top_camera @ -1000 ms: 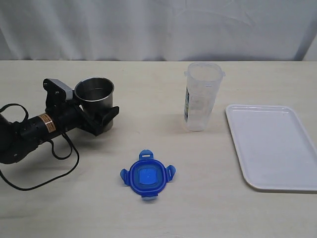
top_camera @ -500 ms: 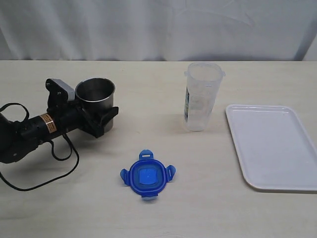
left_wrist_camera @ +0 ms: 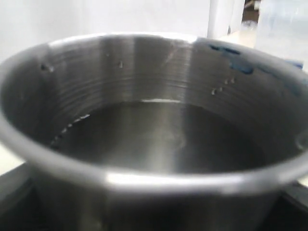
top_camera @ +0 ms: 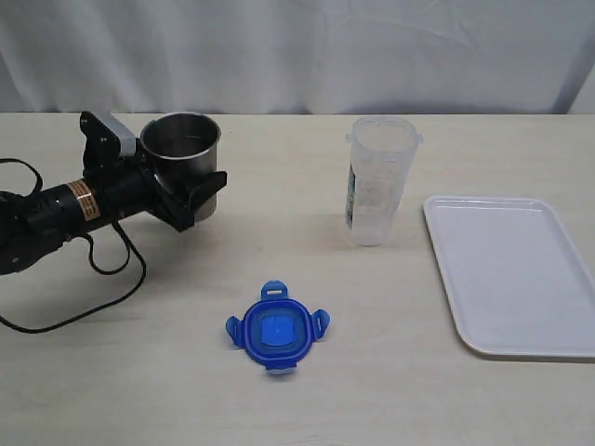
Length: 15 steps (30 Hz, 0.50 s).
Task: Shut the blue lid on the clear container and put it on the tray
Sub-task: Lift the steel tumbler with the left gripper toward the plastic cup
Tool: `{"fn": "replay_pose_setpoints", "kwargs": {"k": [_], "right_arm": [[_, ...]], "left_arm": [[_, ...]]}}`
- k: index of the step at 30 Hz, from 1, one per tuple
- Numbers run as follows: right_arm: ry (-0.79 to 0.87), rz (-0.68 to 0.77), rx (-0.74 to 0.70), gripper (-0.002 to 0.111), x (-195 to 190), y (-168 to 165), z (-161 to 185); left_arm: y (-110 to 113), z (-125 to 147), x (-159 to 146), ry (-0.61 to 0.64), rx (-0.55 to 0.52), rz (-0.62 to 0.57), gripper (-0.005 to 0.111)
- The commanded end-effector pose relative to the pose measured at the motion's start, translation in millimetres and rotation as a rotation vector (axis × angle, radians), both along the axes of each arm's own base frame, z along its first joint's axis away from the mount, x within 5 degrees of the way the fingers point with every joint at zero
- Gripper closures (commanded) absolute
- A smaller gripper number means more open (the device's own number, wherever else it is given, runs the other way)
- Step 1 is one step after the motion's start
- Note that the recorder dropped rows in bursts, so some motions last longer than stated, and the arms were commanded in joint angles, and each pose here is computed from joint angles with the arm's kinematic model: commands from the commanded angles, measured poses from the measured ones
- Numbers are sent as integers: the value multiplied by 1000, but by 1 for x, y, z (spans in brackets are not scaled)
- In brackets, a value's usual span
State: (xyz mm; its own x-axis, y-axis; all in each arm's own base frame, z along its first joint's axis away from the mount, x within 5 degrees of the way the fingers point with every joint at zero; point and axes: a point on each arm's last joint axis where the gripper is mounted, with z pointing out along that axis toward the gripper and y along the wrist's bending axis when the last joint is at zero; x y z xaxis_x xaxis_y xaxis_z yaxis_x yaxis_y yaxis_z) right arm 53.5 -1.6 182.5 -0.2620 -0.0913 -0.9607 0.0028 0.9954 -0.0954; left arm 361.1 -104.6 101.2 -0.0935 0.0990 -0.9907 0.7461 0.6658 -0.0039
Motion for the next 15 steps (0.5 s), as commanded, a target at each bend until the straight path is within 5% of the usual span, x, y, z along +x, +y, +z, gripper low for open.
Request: {"fn": "replay_pose_setpoints", "kwargs": {"k": [1, 7, 15], "right_arm": [[-5, -7, -6, 104, 0, -1, 0], [-5, -7, -6, 104, 0, -1, 0], [-5, -7, -6, 104, 0, -1, 0]], "left_arm": [[-24, 54, 11, -99, -153, -103, 107], [-65, 77, 24, -98, -132, -166, 107], [-123, 95, 28, -123, 27, -208, 107]]}}
